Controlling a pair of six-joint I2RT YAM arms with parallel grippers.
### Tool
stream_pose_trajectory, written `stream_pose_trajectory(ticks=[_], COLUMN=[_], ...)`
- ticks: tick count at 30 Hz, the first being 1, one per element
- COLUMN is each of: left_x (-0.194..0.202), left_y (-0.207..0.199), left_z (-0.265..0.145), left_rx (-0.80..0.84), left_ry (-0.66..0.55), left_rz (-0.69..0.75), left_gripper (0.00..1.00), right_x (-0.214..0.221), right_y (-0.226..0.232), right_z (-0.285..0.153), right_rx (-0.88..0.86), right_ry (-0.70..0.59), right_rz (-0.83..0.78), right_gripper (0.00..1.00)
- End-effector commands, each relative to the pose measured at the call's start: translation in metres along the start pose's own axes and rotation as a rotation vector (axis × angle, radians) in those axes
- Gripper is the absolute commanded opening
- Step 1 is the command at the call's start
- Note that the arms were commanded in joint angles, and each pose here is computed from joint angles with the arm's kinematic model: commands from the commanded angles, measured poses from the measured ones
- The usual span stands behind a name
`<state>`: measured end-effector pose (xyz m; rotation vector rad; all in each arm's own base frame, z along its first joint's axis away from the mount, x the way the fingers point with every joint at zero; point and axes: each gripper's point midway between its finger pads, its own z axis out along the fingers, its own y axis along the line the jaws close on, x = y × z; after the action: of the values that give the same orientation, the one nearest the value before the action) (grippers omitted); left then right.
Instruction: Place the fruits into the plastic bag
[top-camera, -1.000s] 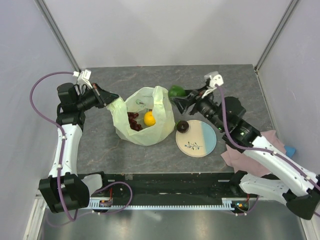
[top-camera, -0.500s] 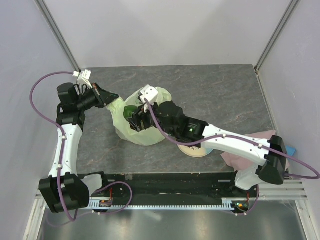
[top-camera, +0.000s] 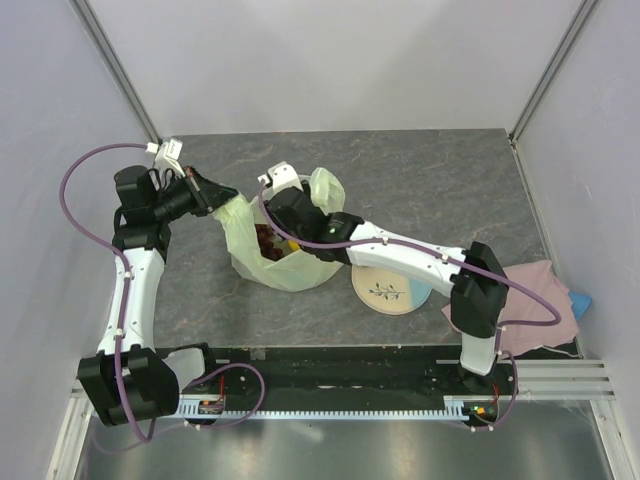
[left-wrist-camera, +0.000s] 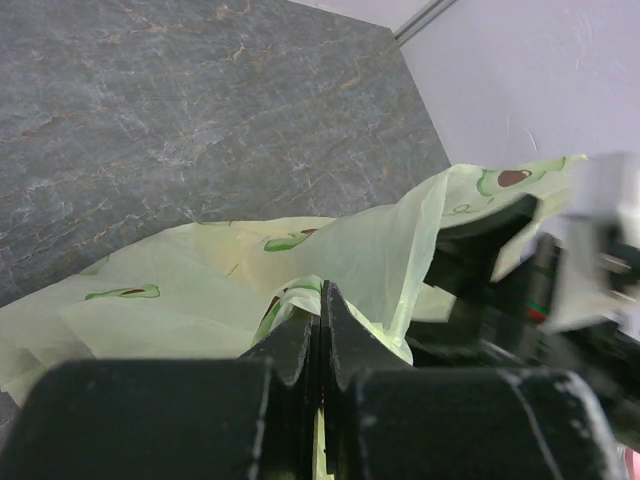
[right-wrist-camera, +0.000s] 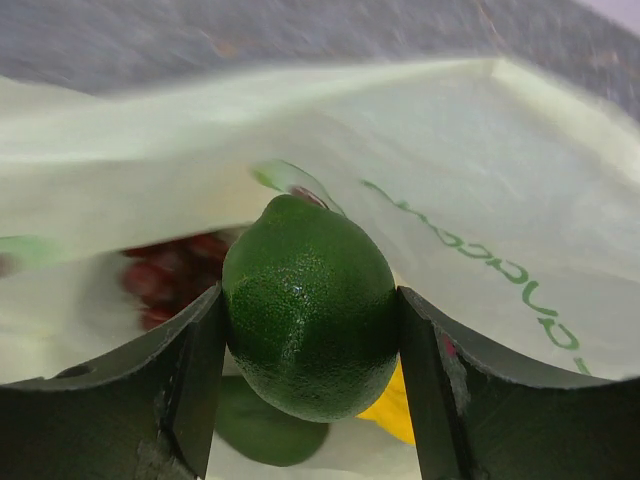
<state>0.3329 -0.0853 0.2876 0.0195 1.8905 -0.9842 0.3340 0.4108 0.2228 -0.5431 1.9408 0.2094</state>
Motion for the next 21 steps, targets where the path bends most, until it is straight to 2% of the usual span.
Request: stream_pose_trajectory(ticks=[1,11,14,16,21], left_x=[-0.008,-0.008,-0.008,-0.007,-0.007], left_y=[-0.004,-0.004,-0.004,-0.004,-0.004], left_z=[-0.002,-0.002,-0.002,-0.001,-0.002], left_rx=[0.008,0.010,0.011,0.013,0.012], left_ry=[-0.020,-0.017,-0.018,-0.015,-0.016], left_rz=[0.062,0.058,0.057,0.055,0.055], left_gripper=[0.02,0.01,0.02,0.01,0.02], right_x=[0.029,0.115,0.126,0.129,0.130], right_y=[-0.022,-0.028,-0.025,-0.022,-0.020], right_z=[0.008,0.015,0.013,0.013,0.013], right_rx=[0.058,0.091,0.068,0.051,0.045], right_ry=[0.110,0.342,0.369,0.379,0.381], right_rz=[0.012,-0.034,-0.020,-0.013,-0.012], right_gripper=[0.14,0.17,0.19,0.24,0.43])
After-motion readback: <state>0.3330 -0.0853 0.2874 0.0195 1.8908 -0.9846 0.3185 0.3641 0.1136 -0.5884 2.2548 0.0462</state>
